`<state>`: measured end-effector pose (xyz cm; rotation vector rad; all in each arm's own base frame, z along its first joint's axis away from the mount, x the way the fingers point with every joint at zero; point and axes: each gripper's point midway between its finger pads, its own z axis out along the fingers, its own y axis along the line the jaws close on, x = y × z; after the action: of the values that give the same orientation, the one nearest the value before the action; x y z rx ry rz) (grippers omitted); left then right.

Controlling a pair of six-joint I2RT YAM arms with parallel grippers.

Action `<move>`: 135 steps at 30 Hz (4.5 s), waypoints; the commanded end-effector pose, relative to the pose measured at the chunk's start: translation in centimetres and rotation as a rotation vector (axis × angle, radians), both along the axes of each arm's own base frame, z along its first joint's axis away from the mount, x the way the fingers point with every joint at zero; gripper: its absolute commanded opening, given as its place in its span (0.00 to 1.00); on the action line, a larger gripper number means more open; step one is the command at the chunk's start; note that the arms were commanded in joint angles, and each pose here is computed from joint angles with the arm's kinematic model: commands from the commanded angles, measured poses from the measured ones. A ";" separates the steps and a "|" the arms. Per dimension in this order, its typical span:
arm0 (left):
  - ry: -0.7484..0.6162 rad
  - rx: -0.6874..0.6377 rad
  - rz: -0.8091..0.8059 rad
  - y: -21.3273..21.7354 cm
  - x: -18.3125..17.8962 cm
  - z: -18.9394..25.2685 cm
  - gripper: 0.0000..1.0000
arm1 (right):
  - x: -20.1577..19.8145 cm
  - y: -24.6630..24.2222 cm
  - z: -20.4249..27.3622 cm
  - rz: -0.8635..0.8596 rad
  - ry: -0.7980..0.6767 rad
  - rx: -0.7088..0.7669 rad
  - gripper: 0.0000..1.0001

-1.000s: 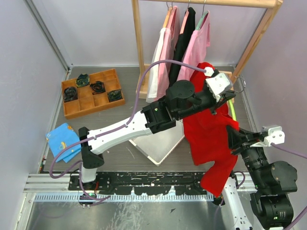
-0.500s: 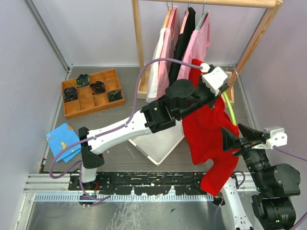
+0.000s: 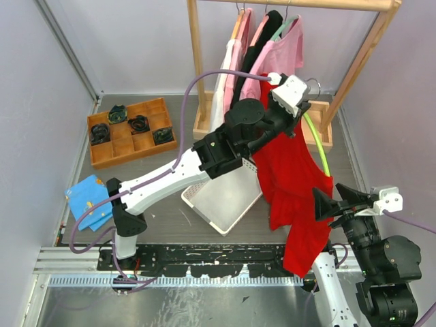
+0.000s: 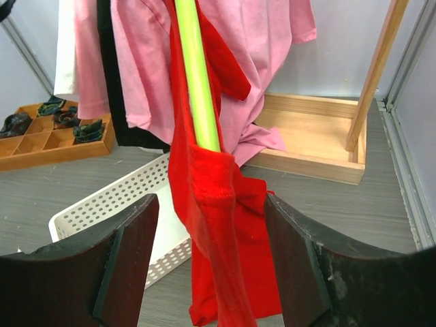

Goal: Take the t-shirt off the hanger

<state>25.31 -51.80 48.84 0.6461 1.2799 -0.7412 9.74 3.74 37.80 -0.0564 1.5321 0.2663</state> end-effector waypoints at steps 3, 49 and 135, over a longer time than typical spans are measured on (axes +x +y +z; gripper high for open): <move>-0.041 -0.179 0.058 4.8 0.1 7.8 0.00 | -0.2 -0.7 0.0 -0.043 -0.008 0.007 0.69; -0.020 -0.313 0.147 7.8 2.4 11.9 0.00 | -3.2 1.3 -1.6 0.057 0.041 0.123 0.01; 0.058 -0.312 0.081 6.7 2.0 9.8 0.00 | -3.2 1.6 2.8 0.065 -0.091 0.090 0.54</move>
<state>27.77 -46.57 54.45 0.4050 1.3125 -0.8102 5.90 5.41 38.42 -0.0321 1.4792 0.3972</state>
